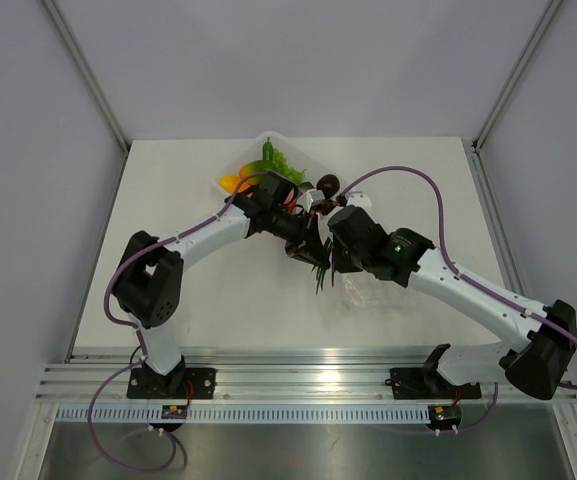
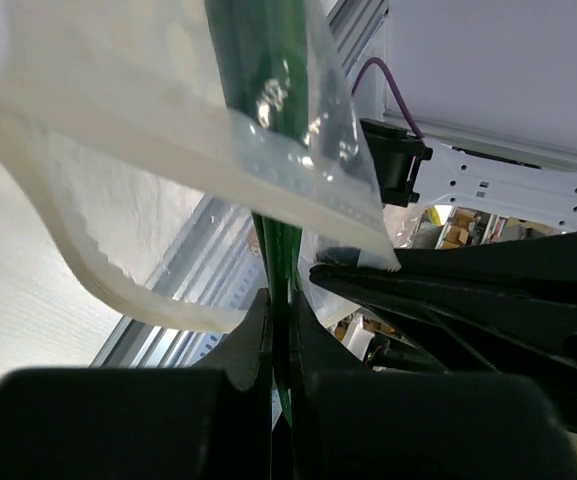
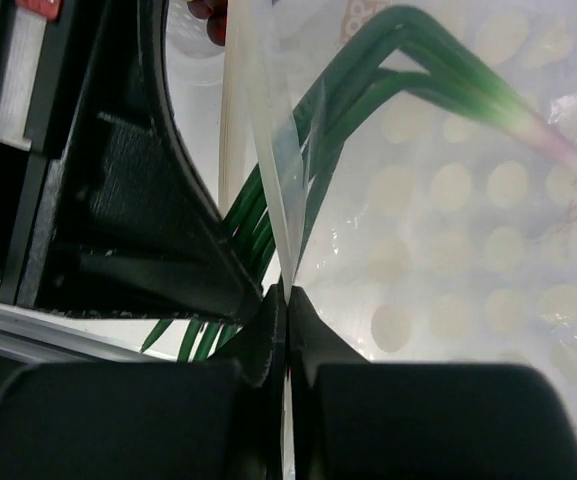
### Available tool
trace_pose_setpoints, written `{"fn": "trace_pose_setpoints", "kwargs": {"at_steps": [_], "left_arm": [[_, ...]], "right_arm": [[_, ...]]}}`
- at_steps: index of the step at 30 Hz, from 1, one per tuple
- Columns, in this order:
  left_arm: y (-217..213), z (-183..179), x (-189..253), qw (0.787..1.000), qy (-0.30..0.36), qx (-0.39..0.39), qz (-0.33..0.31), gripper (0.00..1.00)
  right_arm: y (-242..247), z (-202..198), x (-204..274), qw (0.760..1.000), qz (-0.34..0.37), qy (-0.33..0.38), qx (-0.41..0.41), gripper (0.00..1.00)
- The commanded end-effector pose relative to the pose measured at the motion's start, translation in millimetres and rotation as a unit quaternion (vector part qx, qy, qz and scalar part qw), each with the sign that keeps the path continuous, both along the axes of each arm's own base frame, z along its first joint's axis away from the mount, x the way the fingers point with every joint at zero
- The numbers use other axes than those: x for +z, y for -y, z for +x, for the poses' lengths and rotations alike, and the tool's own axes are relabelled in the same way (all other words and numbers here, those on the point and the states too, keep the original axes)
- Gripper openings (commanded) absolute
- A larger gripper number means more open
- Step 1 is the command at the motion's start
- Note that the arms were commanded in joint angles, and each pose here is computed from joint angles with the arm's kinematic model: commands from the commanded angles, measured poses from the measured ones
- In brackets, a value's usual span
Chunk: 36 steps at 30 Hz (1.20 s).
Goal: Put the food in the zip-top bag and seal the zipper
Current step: Place the fake vegetable in the zipper food storage bag.
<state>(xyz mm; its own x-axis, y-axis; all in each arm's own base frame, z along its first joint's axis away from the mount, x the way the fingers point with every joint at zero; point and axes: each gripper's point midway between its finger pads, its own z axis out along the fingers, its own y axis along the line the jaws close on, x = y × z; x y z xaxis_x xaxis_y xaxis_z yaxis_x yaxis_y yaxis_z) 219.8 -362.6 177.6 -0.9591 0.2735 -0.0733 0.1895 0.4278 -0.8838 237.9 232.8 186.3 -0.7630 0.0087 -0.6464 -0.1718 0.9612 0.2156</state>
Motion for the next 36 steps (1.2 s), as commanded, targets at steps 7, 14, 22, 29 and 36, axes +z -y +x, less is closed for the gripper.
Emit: {"fn": "trace_pose_setpoints", "kwargs": {"at_steps": [7, 14, 22, 29, 36], "left_arm": [[10, 14, 28, 0.999, 0.011, -0.004, -0.036, 0.0], [18, 27, 10, 0.999, 0.013, 0.04, -0.014, 0.0], [33, 40, 0, 0.998, 0.019, 0.065, -0.007, 0.0], [38, 29, -20, 0.998, 0.02, 0.057, 0.014, 0.0], [24, 5, -27, 0.999, 0.036, 0.026, 0.03, 0.37]], "right_arm": [[-9, -2, 5, 1.0, 0.012, 0.014, 0.014, 0.0], [-22, -5, 15, 0.999, 0.041, 0.013, 0.032, 0.0], [-32, -9, 17, 0.997, 0.061, 0.007, 0.041, 0.0], [-35, -9, 23, 0.996, 0.077, 0.011, 0.037, 0.0], [-27, -4, 23, 0.997, 0.077, 0.024, 0.007, 0.0]]}}
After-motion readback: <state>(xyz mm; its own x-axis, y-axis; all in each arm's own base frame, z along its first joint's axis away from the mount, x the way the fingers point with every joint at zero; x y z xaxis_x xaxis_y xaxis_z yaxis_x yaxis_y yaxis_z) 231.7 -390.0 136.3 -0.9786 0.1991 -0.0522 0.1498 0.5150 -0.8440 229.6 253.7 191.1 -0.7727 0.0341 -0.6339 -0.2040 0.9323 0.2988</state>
